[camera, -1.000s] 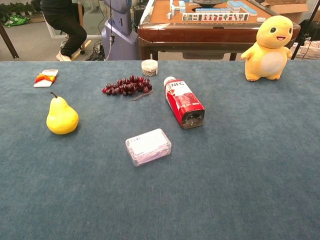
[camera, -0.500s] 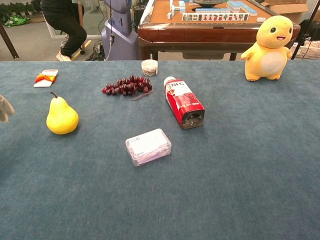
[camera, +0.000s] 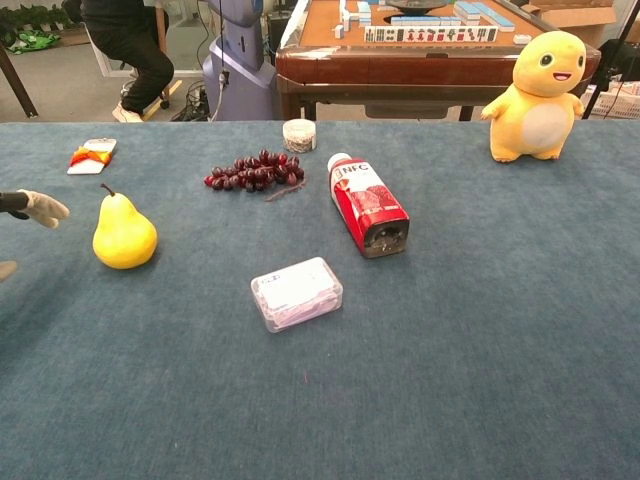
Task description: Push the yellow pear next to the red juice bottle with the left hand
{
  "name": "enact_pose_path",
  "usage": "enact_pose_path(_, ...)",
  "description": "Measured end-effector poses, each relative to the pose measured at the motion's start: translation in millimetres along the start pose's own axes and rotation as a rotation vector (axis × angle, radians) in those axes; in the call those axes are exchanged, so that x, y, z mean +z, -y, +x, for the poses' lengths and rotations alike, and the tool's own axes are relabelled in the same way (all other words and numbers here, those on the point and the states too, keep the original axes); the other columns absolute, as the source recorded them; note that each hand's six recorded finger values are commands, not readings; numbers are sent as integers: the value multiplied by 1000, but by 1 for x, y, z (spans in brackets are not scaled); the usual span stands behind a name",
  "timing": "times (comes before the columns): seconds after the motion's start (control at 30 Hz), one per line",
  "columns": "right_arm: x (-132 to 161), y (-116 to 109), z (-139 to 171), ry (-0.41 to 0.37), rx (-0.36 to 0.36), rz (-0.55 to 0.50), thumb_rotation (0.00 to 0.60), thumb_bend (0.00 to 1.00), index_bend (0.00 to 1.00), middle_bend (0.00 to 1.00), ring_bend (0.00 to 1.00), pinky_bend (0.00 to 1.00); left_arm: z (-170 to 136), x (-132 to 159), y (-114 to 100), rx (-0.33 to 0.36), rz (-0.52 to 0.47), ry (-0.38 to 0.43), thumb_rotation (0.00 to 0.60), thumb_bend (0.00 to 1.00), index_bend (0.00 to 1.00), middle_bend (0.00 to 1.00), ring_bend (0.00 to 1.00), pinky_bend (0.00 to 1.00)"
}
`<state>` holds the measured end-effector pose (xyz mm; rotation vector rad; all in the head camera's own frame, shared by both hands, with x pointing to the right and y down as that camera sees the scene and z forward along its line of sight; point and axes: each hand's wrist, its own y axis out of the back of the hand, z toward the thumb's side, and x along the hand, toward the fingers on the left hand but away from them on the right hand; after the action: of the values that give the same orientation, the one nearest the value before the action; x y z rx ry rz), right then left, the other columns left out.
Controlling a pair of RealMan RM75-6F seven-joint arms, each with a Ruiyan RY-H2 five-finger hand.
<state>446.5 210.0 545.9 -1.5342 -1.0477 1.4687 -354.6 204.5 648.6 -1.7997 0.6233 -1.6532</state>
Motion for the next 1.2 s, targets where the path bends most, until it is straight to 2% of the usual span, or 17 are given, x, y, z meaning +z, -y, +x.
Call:
enact_pose_path(0.27, 1, -8, 3, -7, -28, -13, 600, 134, 336, 226, 180, 449, 4, 10, 2, -39, 43, 3, 600, 489, 153, 163, 139, 355)
enact_pose_path(0.47, 2, -16, 7, -12, -49, -24, 600, 134, 336, 226, 180, 449, 7, 16, 2, -54, 59, 9, 600, 488, 207, 163, 138, 355)
enact_pose_path(0.8, 0, -19, 9, -10, -49, -31, 600, 134, 336, 226, 180, 449, 14, 19, 3, -65, 112, -14, 600, 488, 206, 161, 138, 355)
enact_pose_path(1.03, 0, -18, 8, -8, -44, -29, 600, 134, 336, 226, 180, 449, 17, 18, 4, -51, 155, -35, 600, 487, 157, 146, 138, 355)
enact_pose_path(1.2, 0, -17, 8, -7, -42, -29, 600, 134, 336, 226, 180, 449, 17, 13, 7, -51, 198, -78, 600, 487, 156, 143, 134, 355)
